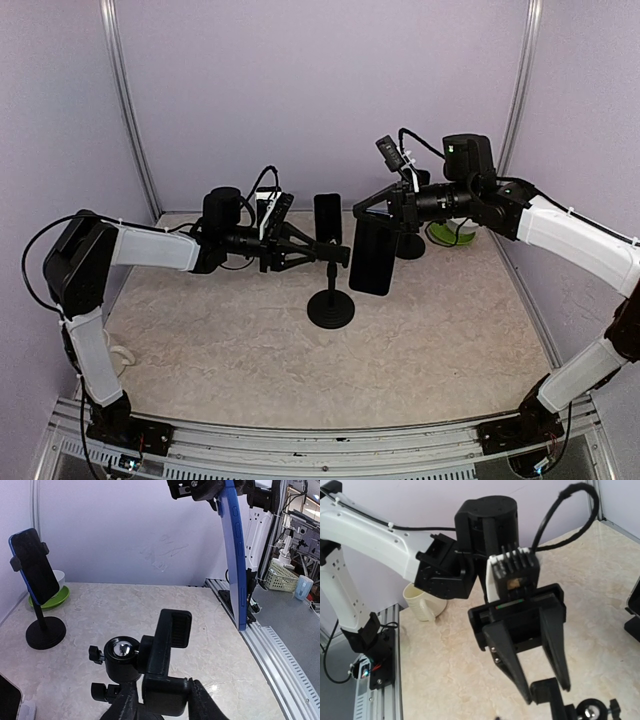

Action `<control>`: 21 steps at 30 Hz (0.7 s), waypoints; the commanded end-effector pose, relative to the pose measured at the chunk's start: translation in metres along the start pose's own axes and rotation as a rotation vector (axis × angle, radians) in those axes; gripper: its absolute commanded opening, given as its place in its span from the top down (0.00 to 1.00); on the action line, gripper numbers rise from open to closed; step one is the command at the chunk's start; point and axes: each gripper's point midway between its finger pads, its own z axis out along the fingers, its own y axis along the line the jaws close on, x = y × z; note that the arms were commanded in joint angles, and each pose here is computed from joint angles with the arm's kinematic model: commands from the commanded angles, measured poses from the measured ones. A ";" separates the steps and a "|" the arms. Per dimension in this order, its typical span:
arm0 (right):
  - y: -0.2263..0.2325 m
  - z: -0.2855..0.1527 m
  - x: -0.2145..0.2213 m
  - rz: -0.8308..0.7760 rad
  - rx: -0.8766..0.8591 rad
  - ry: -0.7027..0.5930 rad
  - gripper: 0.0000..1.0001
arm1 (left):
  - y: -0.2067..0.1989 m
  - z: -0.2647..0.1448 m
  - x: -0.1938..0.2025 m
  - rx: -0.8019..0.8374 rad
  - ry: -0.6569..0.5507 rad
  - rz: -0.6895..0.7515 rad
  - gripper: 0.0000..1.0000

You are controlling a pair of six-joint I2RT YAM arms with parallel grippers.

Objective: Place the phone on the phone stand
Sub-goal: Hold the phone stand.

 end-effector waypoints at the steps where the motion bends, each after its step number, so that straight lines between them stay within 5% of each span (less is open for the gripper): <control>1: 0.005 -0.005 -0.021 -0.038 -0.016 -0.053 1.00 | 0.002 0.004 -0.002 0.006 -0.006 0.014 0.74; 8: 0.003 0.000 -0.021 -0.042 -0.027 -0.049 1.00 | 0.000 0.004 -0.004 0.004 -0.007 0.011 0.94; 21: 0.025 0.025 -0.025 -0.173 -0.163 -0.038 1.00 | -0.022 0.002 -0.012 -0.033 -0.042 0.001 1.00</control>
